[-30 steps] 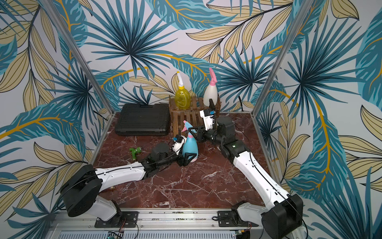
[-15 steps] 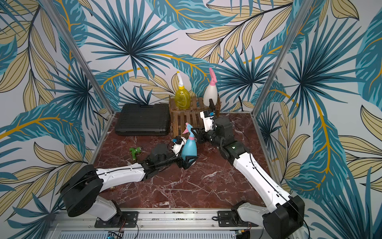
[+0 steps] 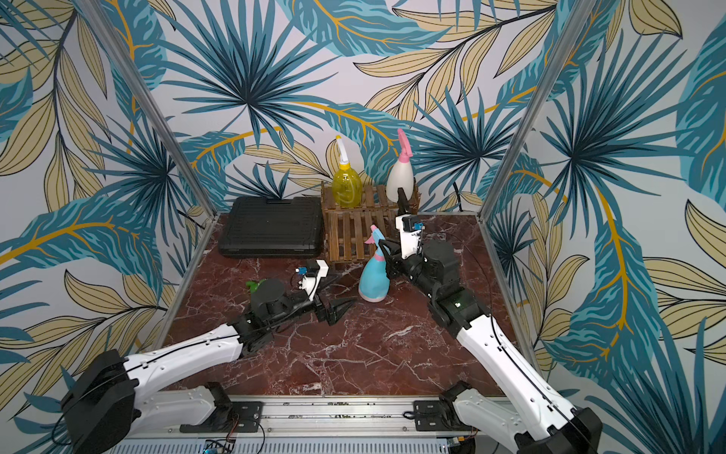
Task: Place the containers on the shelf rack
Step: 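Place the container on the shelf.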
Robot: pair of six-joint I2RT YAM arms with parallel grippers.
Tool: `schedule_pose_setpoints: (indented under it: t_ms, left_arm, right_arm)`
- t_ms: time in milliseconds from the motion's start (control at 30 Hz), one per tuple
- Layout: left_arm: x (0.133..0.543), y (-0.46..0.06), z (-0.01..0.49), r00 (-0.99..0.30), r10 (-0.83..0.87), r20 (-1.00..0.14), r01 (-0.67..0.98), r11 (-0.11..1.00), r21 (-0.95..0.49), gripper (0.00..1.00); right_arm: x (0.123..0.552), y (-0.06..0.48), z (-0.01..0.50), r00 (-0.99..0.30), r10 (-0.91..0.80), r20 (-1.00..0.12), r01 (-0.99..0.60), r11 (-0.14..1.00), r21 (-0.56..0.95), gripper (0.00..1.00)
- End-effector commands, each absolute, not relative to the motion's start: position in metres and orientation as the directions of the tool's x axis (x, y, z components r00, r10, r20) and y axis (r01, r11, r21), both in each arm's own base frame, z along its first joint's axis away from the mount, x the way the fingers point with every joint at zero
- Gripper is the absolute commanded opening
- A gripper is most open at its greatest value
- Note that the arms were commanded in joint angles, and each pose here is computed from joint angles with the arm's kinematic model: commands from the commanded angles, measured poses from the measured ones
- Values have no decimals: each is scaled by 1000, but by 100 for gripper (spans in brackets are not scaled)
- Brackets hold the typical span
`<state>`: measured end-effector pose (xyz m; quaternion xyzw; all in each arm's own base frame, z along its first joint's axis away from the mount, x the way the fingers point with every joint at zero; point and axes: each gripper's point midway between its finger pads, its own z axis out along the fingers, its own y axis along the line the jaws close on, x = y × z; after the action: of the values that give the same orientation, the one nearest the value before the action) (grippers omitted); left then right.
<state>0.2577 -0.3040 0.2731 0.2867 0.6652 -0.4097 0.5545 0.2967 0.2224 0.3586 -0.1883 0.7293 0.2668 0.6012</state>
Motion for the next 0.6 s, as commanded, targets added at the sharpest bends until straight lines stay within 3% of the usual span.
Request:
schedule_pose_setpoints:
  t_ms: [0,233,567]
  left_arm:
    - [272,-267,256,-252,12,-968,759,623,-190,100]
    - [290,-225,249,-255,68,-965,675,727,-127,100]
    - [293,-220,244,-239,65,-969,669,734,-116,100]
  right_arm:
    - [298,218,388,-37,62,-997,-554,830,73,0]
    - [306,232,412,107,90,-990,-466,884,30,0]
    - [353,262,396,70,96,-993,-402,914,60,0]
